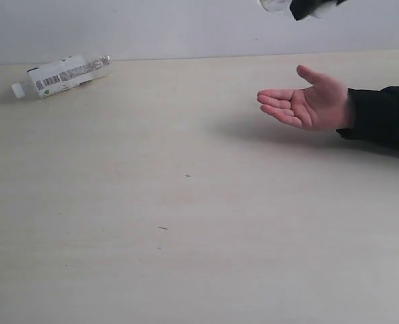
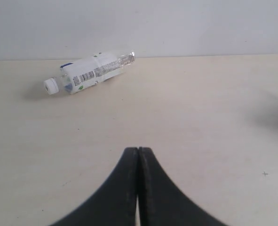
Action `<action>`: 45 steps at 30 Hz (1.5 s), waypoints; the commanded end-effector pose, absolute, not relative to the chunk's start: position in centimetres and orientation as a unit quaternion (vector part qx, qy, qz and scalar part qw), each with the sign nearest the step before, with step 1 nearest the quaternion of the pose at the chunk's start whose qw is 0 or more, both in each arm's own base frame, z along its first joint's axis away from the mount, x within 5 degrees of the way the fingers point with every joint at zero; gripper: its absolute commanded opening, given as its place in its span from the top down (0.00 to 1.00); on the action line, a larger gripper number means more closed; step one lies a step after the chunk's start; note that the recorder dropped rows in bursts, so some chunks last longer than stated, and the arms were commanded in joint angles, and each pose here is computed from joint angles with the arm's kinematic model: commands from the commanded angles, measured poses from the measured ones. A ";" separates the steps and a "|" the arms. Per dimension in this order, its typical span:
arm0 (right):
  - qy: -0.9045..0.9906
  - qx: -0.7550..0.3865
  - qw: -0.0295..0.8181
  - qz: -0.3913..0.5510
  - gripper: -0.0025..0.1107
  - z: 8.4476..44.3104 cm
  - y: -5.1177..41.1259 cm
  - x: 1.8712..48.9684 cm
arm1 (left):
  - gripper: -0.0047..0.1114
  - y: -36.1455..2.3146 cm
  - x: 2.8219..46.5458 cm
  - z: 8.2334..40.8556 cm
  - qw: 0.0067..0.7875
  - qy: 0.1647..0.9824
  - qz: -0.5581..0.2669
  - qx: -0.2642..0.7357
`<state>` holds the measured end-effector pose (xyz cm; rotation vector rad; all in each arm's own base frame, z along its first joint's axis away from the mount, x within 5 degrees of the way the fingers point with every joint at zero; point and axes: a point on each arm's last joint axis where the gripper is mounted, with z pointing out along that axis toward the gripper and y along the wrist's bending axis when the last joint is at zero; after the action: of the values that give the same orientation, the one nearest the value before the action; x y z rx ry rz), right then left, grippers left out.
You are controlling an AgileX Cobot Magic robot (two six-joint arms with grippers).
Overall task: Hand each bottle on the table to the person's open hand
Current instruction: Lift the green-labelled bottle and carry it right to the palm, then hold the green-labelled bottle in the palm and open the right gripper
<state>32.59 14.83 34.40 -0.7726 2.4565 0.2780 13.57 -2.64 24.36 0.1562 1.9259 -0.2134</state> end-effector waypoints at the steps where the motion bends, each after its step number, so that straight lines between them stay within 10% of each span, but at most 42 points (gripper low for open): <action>1: 0.913 -0.253 0.305 0.093 0.98 33.3 12.7 28.8 | 0.96 -2.6 13.5 24.3 0.564 0.818 -0.090 0.067; 17: 0.918 -0.126 0.357 0.117 0.98 21.8 10.4 24.6 | 0.96 -2.6 13.5 24.3 0.564 0.818 -0.090 0.067; 45: 0.933 -0.123 0.325 0.092 0.98 16.7 11.0 26.8 | 0.96 -2.6 13.5 24.3 0.564 0.818 -0.090 0.067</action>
<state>26.47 11.09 16.65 -0.3294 2.4869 0.2513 13.57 -2.64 24.36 0.1562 1.9259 -0.2134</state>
